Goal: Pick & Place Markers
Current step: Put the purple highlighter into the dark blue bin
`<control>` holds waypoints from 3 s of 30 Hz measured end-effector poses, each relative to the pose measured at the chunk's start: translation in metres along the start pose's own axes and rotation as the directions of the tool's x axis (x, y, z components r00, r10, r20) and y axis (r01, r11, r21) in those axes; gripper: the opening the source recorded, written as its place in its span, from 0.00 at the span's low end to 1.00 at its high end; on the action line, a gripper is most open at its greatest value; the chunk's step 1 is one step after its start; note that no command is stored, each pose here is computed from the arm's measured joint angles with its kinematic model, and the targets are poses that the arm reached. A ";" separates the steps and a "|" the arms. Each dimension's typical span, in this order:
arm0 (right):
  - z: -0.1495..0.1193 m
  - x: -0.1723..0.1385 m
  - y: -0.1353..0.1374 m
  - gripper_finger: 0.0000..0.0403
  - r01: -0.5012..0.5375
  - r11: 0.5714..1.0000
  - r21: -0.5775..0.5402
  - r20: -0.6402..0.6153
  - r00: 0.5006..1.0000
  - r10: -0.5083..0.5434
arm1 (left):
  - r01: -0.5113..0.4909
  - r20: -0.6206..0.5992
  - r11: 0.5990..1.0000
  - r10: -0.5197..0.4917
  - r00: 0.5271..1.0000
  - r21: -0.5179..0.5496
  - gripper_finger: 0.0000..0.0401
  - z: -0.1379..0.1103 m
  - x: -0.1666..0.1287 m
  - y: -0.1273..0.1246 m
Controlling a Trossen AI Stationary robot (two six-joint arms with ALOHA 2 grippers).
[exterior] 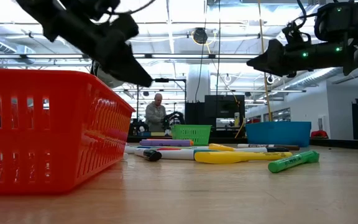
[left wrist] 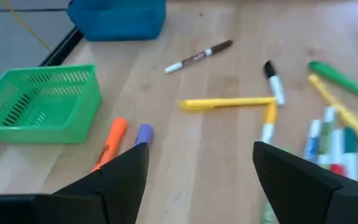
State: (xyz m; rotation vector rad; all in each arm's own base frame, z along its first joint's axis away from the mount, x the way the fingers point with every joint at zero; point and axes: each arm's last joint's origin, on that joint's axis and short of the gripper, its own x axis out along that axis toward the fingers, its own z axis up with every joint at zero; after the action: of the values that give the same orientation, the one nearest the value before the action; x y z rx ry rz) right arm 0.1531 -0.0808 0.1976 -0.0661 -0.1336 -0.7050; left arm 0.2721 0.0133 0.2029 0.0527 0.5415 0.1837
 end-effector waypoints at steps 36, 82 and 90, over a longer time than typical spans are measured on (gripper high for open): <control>-0.001 0.000 0.000 0.53 -0.002 1.000 0.014 -0.008 1.000 0.002 | 0.159 -0.537 0.986 -0.159 0.829 -0.045 0.73 -0.026 0.137 0.071; -0.001 0.000 0.007 0.53 -0.188 0.975 0.121 -0.001 0.982 0.190 | 0.383 0.496 0.908 -0.414 0.763 0.169 0.16 0.029 0.052 0.042; 0.011 0.018 0.040 0.53 -0.318 0.942 0.109 -0.059 0.944 0.326 | 0.378 0.617 0.909 -0.400 0.678 0.174 0.16 0.024 0.039 0.036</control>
State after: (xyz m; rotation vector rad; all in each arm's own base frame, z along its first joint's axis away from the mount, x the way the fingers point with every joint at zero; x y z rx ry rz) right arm 0.1915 -0.0612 0.2107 0.0337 -0.0807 -0.3712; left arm 0.3113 0.0561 0.2073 0.0270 -0.1509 -0.2691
